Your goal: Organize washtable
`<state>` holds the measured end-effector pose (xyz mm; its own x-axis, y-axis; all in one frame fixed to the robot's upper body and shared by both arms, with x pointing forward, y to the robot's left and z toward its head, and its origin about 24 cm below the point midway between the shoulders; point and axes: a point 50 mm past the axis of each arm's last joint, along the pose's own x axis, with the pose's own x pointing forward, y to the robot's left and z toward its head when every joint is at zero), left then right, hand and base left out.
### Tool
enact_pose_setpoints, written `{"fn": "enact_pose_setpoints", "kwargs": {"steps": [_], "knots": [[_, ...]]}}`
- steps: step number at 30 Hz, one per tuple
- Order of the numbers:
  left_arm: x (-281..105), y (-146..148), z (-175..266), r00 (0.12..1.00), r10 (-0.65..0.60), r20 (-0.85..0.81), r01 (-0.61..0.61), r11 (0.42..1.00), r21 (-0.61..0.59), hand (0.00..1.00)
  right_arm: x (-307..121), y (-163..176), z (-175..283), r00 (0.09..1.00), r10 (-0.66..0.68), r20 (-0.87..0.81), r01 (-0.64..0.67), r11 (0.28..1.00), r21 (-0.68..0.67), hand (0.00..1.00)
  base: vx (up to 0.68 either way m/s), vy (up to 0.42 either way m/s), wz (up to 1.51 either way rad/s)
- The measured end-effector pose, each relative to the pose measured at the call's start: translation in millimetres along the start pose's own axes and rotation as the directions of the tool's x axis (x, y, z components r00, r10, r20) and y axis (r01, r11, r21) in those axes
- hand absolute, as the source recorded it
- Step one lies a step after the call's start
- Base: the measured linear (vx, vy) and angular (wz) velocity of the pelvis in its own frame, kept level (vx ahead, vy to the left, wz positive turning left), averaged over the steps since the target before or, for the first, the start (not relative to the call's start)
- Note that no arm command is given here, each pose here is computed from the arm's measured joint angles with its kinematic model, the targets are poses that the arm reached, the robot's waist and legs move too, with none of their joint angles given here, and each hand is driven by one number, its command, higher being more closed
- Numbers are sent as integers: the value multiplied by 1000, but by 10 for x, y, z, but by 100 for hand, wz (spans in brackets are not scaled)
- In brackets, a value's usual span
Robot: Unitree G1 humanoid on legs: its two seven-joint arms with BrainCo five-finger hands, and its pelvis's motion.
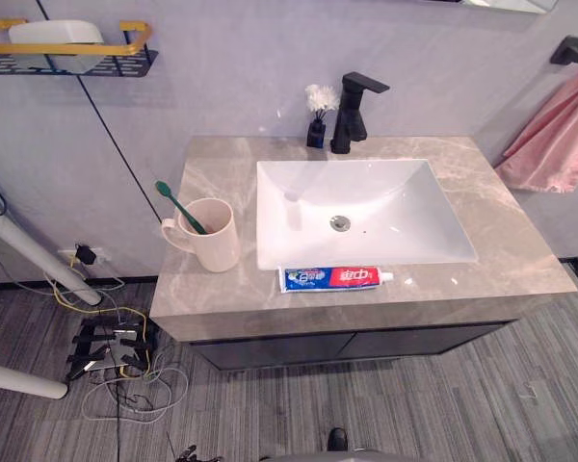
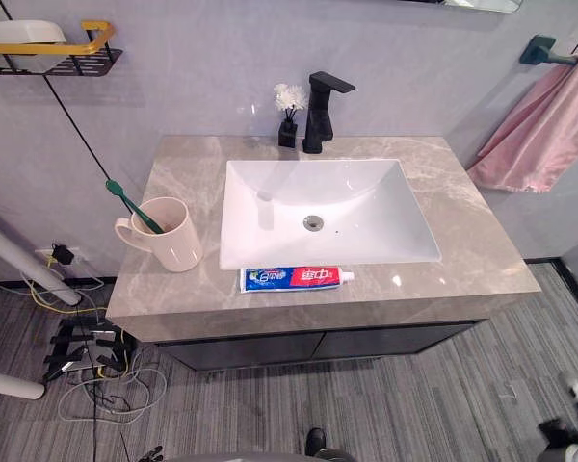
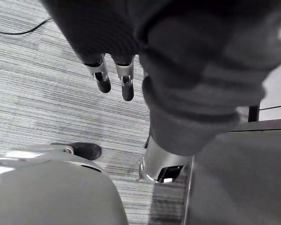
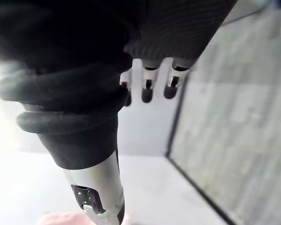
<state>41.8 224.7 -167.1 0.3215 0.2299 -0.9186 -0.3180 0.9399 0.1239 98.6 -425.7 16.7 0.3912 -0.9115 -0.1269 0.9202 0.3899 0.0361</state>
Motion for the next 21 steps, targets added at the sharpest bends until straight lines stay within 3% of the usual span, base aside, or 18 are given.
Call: {"fn": "enact_pose_setpoints", "kwargs": {"steps": [5, 8, 14, 16, 17, 21], "knots": [[-4, -23, -7, 1000, -9, 1, 9, 1000, 15, 0, 52, 548, 612, 955, 128, 269, -115, 991, -65, 0, -16, -5, 4], [-6, -36, 9, 1000, -18, 11, 18, 999, 35, 0, -49, 914, 940, 874, 277, 399, -229, 960, -163, 0, -38, -6, 17], [-27, -26, -26, 1000, -22, 17, 21, 999, 42, 0, -358, 1539, 1597, 598, 522, 608, -427, 850, -308, 0, -39, -9, 13], [-30, -22, -30, 1000, -22, 22, 21, 999, 35, 0, -483, 1726, 1679, 500, 620, 604, -491, 778, -392, 0, -24, -11, 7], [-33, -18, -30, 999, -24, 27, 23, 999, 34, 0, -586, 1882, 1687, 415, 706, 574, -548, 697, -462, 0, -22, -15, 13], [-39, -6, -36, 998, -51, 28, 50, 998, 44, 0, -853, 2173, 1534, 222, 864, 451, -670, 472, -573, 0, -14, -7, 17]]}}
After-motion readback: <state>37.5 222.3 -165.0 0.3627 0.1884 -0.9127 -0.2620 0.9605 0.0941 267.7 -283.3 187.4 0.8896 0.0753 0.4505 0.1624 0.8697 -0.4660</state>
